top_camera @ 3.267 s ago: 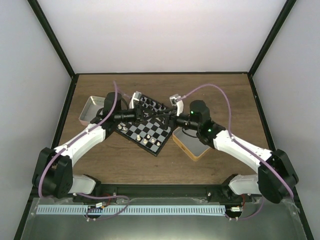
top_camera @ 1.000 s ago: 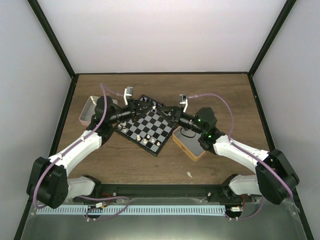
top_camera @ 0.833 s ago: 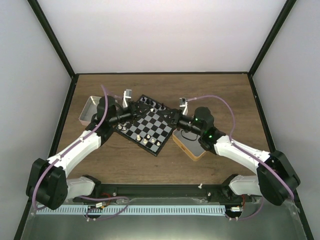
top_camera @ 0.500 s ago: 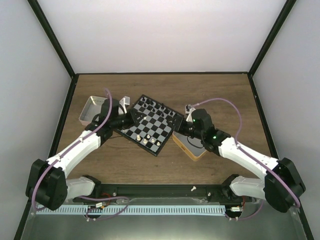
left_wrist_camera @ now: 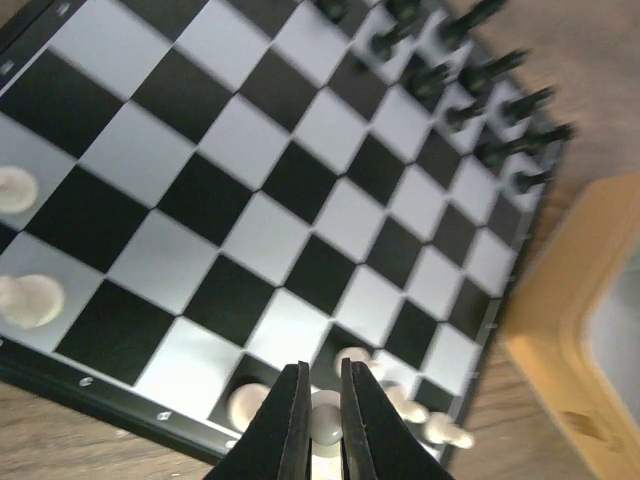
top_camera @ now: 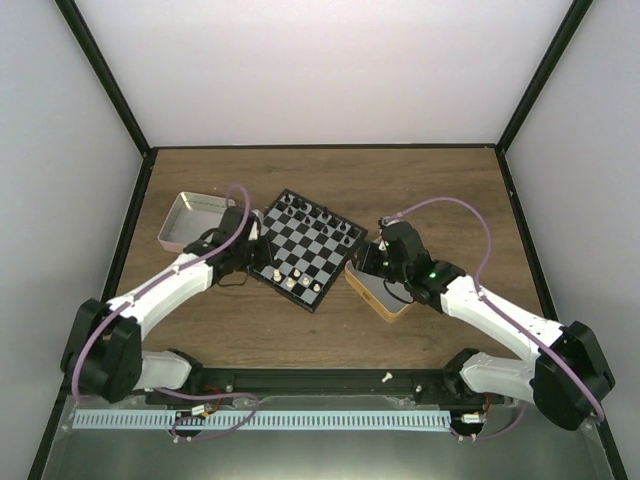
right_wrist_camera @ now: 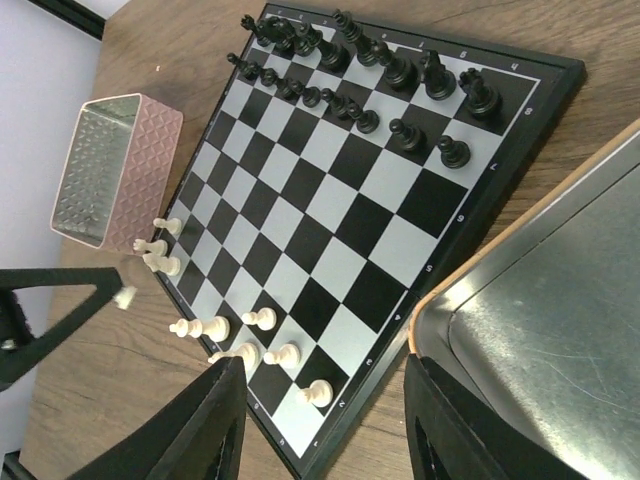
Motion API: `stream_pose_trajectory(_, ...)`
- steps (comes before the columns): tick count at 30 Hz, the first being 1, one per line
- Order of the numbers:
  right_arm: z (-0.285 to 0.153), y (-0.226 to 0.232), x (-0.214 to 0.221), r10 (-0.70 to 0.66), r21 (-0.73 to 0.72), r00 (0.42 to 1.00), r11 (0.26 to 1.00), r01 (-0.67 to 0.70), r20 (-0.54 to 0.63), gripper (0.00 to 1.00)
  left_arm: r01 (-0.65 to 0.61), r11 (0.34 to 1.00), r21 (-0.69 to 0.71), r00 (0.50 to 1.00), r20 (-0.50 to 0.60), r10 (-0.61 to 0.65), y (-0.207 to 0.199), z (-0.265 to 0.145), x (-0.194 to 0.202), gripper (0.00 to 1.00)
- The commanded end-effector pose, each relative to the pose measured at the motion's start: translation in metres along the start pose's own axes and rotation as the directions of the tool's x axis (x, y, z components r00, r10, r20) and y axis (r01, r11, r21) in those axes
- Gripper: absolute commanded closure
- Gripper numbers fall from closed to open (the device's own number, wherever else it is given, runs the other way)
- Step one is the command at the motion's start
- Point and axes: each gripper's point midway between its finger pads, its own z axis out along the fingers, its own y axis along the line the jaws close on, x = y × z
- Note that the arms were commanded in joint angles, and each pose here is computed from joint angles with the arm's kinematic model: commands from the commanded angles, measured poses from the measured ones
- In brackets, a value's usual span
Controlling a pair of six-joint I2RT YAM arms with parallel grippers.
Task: Set up the chess pieces on the board
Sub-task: Place the chess piece on the chessboard.
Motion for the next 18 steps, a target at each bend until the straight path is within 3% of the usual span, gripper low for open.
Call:
stream_pose_trajectory(1, -0.002, 0.003, -0.009, -0.017, 0.019, 1.000, 1.000, 0.016, 0.025, 0.55, -0.052, 0.984, -0.172, 0.999, -0.024, 0.049, 0.027, 0.014, 0.001, 0.96)
stream_pose_trajectory(9, -0.001, 0.000, -0.007, -0.020, 0.025, 1.000, 0.999, 0.020, 0.021, 0.55, -0.072, 0.936, -0.344, 0.994, 0.048, 0.095, 0.046, 0.032, -0.033, 0.96)
stream_pose_trajectory(18, 0.000, -0.004, -0.004, -0.018, 0.037, 1.000, 0.999, 0.017, 0.015, 0.54, -0.079, 0.879, -0.470, 0.994, 0.033, 0.107, 0.066, 0.052, -0.044, 0.95)
